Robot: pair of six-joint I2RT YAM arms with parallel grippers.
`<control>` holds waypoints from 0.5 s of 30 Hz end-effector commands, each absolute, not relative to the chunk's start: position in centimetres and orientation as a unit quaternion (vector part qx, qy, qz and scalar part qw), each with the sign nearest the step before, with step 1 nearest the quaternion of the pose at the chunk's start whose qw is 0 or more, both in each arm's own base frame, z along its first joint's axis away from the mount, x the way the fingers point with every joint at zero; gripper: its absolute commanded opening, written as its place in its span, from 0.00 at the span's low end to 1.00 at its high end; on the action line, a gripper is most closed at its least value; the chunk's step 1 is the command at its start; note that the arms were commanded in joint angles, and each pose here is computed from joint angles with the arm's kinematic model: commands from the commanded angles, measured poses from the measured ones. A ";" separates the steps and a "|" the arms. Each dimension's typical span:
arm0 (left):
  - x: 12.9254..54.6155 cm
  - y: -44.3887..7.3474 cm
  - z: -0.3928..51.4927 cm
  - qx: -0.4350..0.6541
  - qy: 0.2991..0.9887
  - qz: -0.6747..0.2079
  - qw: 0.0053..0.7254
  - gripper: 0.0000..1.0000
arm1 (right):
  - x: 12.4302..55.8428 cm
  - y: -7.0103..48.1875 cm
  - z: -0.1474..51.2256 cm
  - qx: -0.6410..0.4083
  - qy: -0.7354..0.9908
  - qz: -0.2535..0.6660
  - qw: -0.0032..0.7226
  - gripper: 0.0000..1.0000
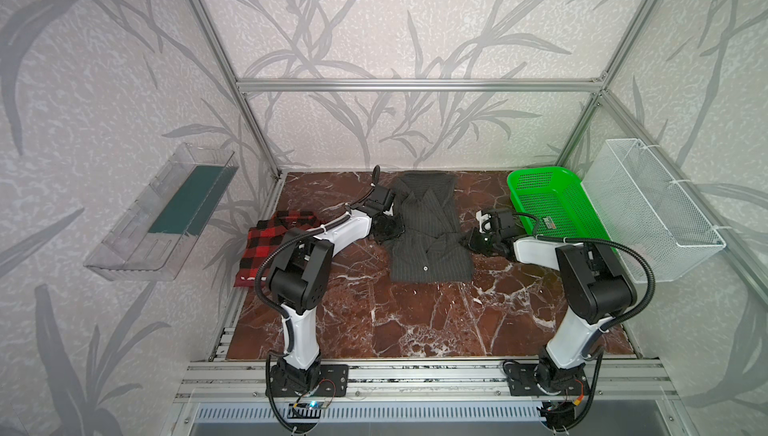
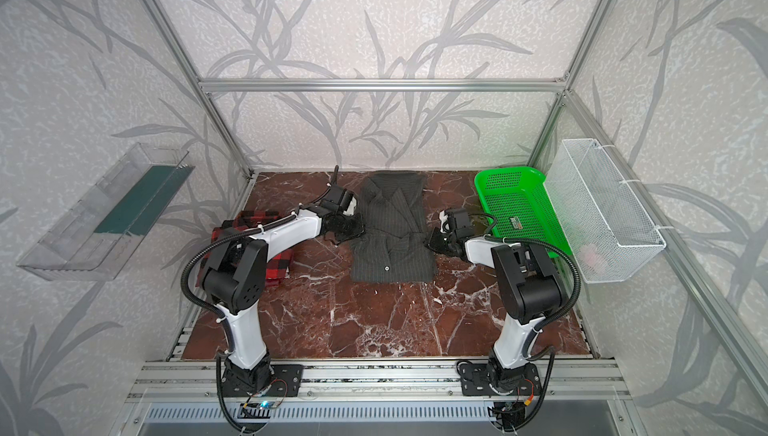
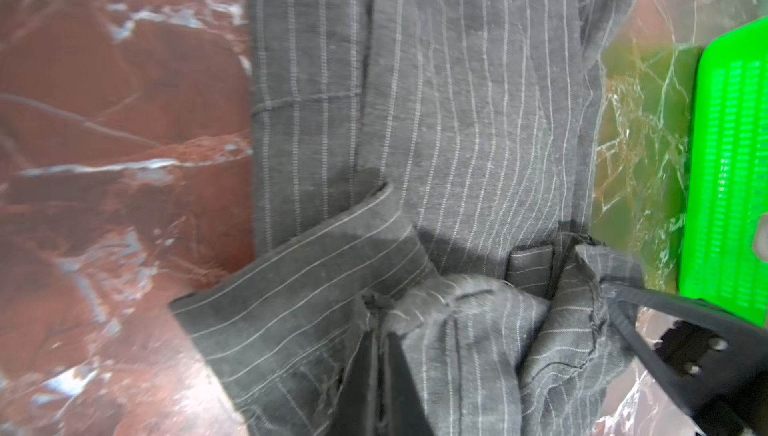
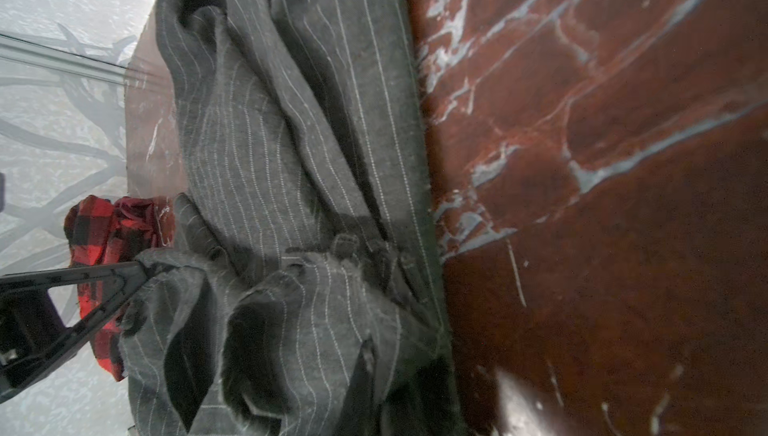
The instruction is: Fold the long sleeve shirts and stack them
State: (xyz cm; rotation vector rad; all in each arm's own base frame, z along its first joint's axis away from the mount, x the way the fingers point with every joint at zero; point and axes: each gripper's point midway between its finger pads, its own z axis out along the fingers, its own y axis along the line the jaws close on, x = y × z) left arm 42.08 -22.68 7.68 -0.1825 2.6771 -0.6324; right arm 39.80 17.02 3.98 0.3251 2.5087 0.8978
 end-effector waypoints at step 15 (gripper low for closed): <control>41.1 -14.1 5.8 -0.185 0.946 -0.164 0.211 0.64 | 39.4 15.9 9.5 0.089 0.913 0.300 0.264 0.42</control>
